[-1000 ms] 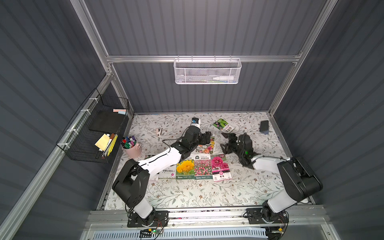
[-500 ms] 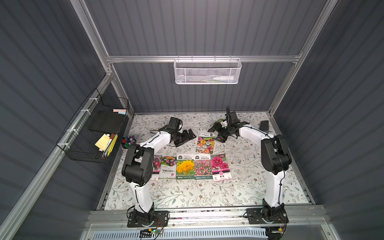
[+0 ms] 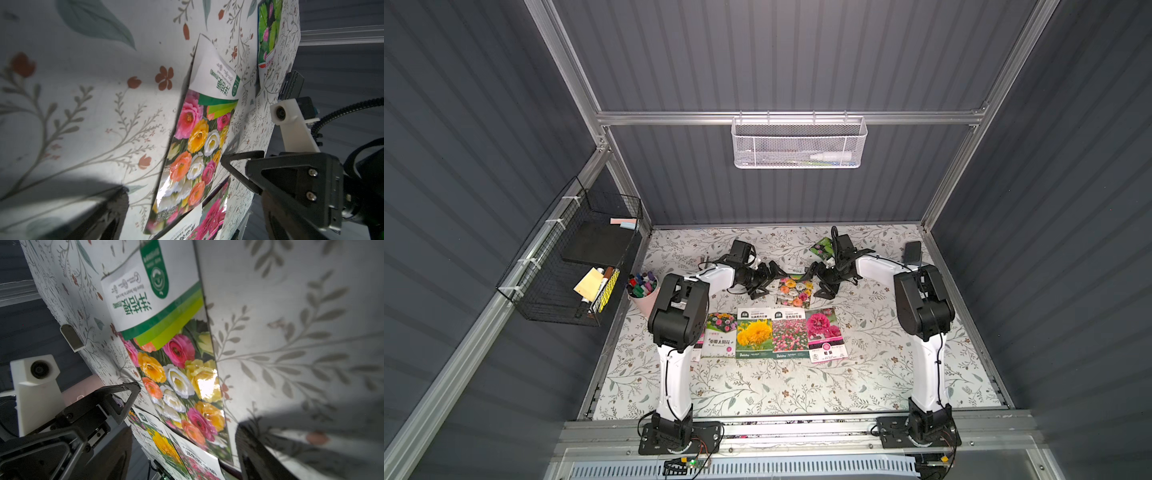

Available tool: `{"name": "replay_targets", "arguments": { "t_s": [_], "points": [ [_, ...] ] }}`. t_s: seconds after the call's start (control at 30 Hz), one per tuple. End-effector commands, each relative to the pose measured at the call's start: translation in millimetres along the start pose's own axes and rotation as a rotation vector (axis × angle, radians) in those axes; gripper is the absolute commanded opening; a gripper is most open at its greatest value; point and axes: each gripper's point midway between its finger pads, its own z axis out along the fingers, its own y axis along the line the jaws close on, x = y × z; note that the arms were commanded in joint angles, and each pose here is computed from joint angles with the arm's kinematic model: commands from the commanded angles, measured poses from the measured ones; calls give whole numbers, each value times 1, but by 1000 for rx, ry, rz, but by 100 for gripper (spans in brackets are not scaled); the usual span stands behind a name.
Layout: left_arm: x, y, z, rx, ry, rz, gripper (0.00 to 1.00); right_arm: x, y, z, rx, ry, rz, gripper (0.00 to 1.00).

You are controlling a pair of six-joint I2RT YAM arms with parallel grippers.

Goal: Arrange the seed packets in a row
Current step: Pick up the seed packet from the center of the board.

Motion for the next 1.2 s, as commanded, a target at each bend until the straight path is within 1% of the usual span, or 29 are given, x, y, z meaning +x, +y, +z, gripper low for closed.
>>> {"name": "replay_targets", "arguments": {
  "t_s": [0.0,0.13,0.23,0.3,0.33,0.37,0.43,0.47,0.53,0.63,0.67,0.77,0.83,0.93,1.03,1.1,1.17],
  "points": [
    [25,42,31,-112,72,-112,99,2,-9,16,10,36,52,80],
    [23,32,50,-58,76,-146,99,0,-5,23,-8,52,66,80],
    [17,17,60,0,75,-163,92,-1,-3,28,-21,62,79,79],
    [12,6,63,38,73,-168,85,-1,-1,31,-34,68,86,79],
    [10,1,63,55,75,-168,79,-1,-2,31,-34,68,88,79],
    [9,-3,62,68,75,-163,71,-2,-1,30,-35,63,85,79],
    [8,-11,57,85,77,-148,53,-3,-3,27,-35,51,87,78],
    [7,-14,53,85,76,-144,42,-3,-3,24,-38,41,88,78],
    [7,-17,46,79,79,-136,25,-6,-3,19,-53,25,95,78],
    [5,-23,34,81,70,-111,4,-8,-2,8,-87,6,99,78],
    [5,-26,30,84,67,-100,0,-8,0,4,-107,2,94,78],
    [6,-40,22,114,83,-70,0,-6,11,-14,-173,-22,72,78],
    [8,-59,16,184,113,-43,0,-2,19,-28,-219,-40,45,78],
    [14,-93,4,318,184,-22,0,7,30,-54,-284,-65,-3,79],
    [24,-118,-10,414,273,-44,0,12,35,-79,-335,-63,-50,79],
    [35,-125,-18,446,342,-72,0,12,34,-92,-365,-47,-63,79],
    [45,-133,-29,489,380,-66,0,10,26,-103,-388,-31,-46,79]
  ]
}}
